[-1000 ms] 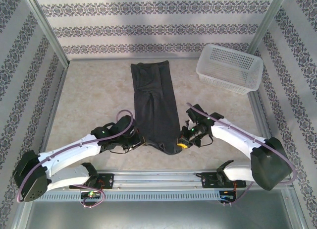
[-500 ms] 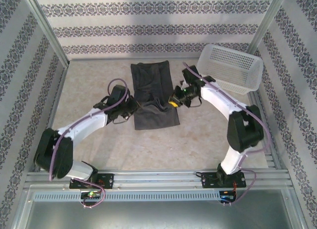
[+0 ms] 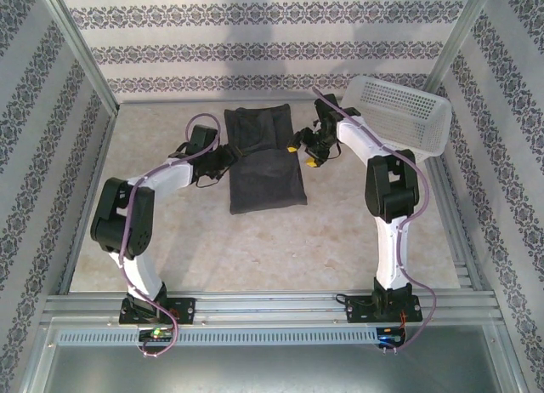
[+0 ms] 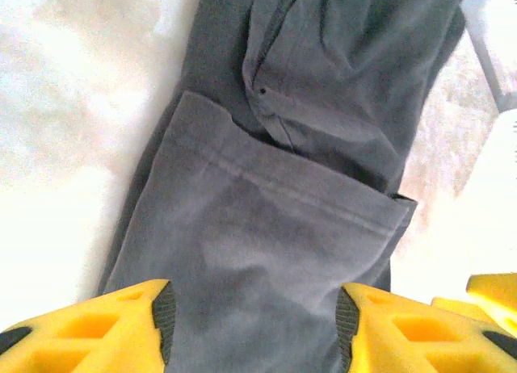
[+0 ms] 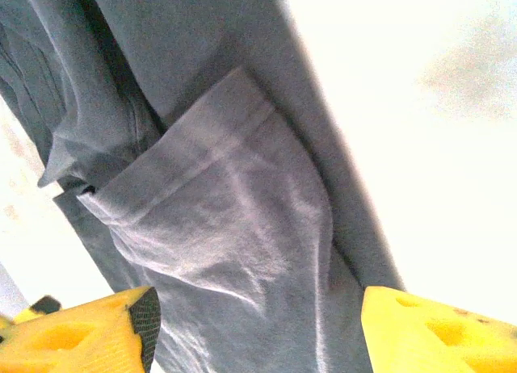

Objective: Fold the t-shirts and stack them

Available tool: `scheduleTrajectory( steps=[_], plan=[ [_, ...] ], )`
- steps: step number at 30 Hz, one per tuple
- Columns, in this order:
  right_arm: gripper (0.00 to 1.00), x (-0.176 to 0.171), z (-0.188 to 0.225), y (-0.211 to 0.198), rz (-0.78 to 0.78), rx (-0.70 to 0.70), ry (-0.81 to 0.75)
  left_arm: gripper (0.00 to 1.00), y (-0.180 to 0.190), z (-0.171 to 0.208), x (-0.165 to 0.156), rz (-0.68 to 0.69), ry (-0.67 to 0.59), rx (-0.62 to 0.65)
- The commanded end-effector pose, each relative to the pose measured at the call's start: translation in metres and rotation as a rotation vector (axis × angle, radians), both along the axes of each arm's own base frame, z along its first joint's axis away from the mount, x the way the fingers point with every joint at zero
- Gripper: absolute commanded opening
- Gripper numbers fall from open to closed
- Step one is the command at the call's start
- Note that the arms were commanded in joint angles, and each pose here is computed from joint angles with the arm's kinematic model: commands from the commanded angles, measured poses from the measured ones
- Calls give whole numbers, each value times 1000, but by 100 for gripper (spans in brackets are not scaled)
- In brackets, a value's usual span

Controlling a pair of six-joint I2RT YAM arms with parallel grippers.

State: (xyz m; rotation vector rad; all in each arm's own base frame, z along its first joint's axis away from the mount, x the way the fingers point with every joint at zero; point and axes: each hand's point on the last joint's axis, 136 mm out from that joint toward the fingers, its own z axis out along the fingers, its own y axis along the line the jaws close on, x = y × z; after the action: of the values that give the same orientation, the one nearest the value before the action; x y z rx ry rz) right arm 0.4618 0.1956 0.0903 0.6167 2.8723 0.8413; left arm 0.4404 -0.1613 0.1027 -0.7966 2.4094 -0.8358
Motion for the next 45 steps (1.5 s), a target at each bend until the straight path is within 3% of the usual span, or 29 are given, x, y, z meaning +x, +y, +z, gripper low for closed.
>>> scheduleTrajectory(
  steps=[1, 6, 8, 14, 21, 25, 28, 29, 30, 37, 42, 45],
  plan=[
    [67, -21, 24, -22, -12, -76, -54, 54, 8, 9, -37, 13, 17, -7],
    [63, -85, -5, -18, -19, -26, 12, 51, 1, -9, -103, 69, 150, -93],
    [63, -106, -17, -10, -12, 7, 36, 52, -6, -15, -114, 97, 169, -136],
    [63, -129, -46, 4, -4, 54, 102, 54, -23, -39, -109, 177, 213, -246],
    [50, -115, -65, 11, -5, 59, 129, 53, -42, -60, -101, 173, 257, -290],
    [33, -108, -69, 13, -15, 69, 128, 43, -46, -67, -97, 175, 264, -299],
    [14, -103, -64, 14, -24, 74, 112, 29, -45, -62, -91, 172, 242, -278],
    [3, -101, -61, 14, -25, 72, 104, 24, -44, -59, -90, 171, 237, -268],
    [0, -101, -58, 13, -26, 62, 98, 21, -42, -54, -90, 167, 232, -247],
    [0, -107, -36, 9, -28, 62, 72, 1, -19, -31, -97, 166, 186, -163],
    [0, -117, -10, 9, -22, 79, 27, 0, -10, 4, -103, 107, 122, -115],
    [0, -134, -2, 11, 4, 79, 33, 0, -11, 4, -121, 57, 157, -122]
  ],
)
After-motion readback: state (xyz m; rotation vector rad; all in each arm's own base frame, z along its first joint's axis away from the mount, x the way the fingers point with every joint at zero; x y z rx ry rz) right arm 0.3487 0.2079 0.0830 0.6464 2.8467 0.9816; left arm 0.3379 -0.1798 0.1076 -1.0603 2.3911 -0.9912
